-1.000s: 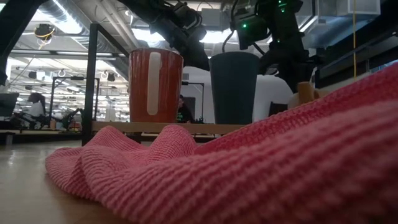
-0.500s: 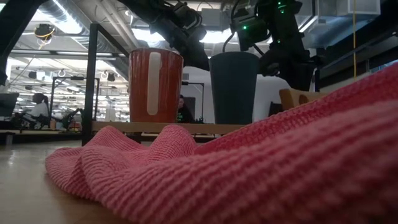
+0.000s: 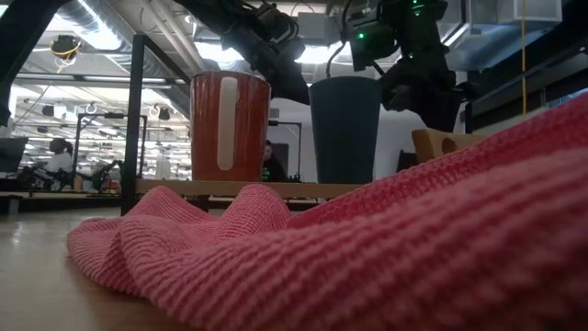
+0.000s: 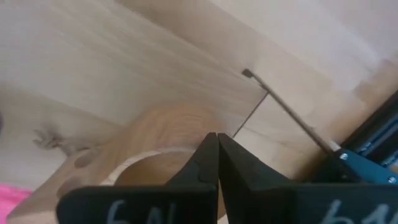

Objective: Stack small to large cups/mugs on shelf
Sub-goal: Put wooden mug on the shelf

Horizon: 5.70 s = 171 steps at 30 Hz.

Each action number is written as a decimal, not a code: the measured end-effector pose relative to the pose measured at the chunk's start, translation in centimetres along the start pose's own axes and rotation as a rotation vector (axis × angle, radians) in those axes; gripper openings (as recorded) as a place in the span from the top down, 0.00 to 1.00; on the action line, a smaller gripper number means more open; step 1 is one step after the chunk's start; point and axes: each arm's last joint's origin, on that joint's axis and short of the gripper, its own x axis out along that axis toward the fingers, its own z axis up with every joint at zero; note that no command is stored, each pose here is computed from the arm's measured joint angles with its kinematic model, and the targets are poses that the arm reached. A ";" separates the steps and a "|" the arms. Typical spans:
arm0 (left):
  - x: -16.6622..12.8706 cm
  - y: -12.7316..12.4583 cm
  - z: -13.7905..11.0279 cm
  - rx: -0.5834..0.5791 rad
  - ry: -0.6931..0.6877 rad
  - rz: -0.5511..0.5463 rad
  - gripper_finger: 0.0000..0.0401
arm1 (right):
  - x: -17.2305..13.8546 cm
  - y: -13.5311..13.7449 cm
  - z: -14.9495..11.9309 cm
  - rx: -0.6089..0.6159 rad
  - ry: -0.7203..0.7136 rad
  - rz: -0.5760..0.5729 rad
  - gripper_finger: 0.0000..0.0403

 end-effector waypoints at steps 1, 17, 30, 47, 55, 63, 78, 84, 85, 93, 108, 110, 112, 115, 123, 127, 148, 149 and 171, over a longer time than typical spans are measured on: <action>0.0 0.0 0.0 0.000 0.000 0.000 0.78 | 0.0 0.1 0.0 -0.005 -0.001 0.008 0.99; 0.0 0.0 0.0 0.000 0.000 0.003 0.78 | 0.0 1.0 -0.6 -0.081 0.043 0.087 0.99; 0.0 0.0 0.0 0.000 0.001 0.009 0.78 | -0.1 2.0 -0.5 -0.125 0.025 0.193 0.98; 0.0 0.0 0.0 -0.001 0.001 0.008 0.78 | -0.2 2.7 0.1 -0.123 -0.100 0.211 0.98; 0.0 0.0 0.0 -0.001 0.001 0.008 0.78 | -0.5 1.9 -0.3 -0.040 -0.145 0.108 0.98; 0.0 0.0 0.0 0.000 0.001 0.008 0.78 | -2.0 0.7 -1.8 0.050 -0.141 0.113 0.99; 0.0 0.0 0.0 0.001 0.001 0.008 0.78 | -1.9 0.2 -2.3 0.145 -0.078 0.052 0.99; 0.0 0.0 0.0 0.002 0.001 0.008 0.78 | -1.8 0.2 -2.5 0.148 -0.036 0.069 0.99; 0.0 0.0 0.0 0.002 0.001 0.008 0.78 | -1.8 0.3 -2.6 0.147 -0.017 0.081 0.99; 0.0 0.0 0.0 0.001 0.001 0.008 0.78 | -1.8 1.4 -3.8 0.085 0.086 0.169 0.99; 0.0 0.0 0.0 0.022 0.003 0.008 0.78 | -0.8 2.7 -3.1 0.089 0.064 0.190 0.99; 0.0 0.0 -0.1 0.020 0.011 0.007 0.78 | -0.8 2.7 -3.1 0.089 0.063 0.190 0.99; 0.0 0.0 -0.1 0.020 0.014 0.006 0.78 | -0.8 2.7 -3.1 0.089 0.064 0.190 0.99; 0.0 0.0 -0.1 0.020 0.015 0.006 0.78 | -0.8 2.7 -3.1 0.087 0.067 0.192 0.99; 0.0 0.0 -0.1 0.021 0.015 0.006 0.78 | -0.8 2.9 -2.9 0.082 0.053 0.213 0.99; 0.0 0.0 -0.1 0.021 0.015 0.006 0.78 | -0.9 3.1 -2.8 0.078 0.041 0.232 0.99; 0.0 0.0 -0.1 0.021 0.016 0.006 0.78 | 0.1 2.6 -3.3 0.092 0.088 0.175 0.99; 0.0 0.0 -0.1 0.022 0.016 0.006 0.78 | 0.4 2.6 -3.3 0.093 0.095 0.177 0.99; 0.0 0.1 -0.2 0.020 0.017 0.015 0.78 | 0.7 3.0 -3.1 0.031 0.070 0.223 0.99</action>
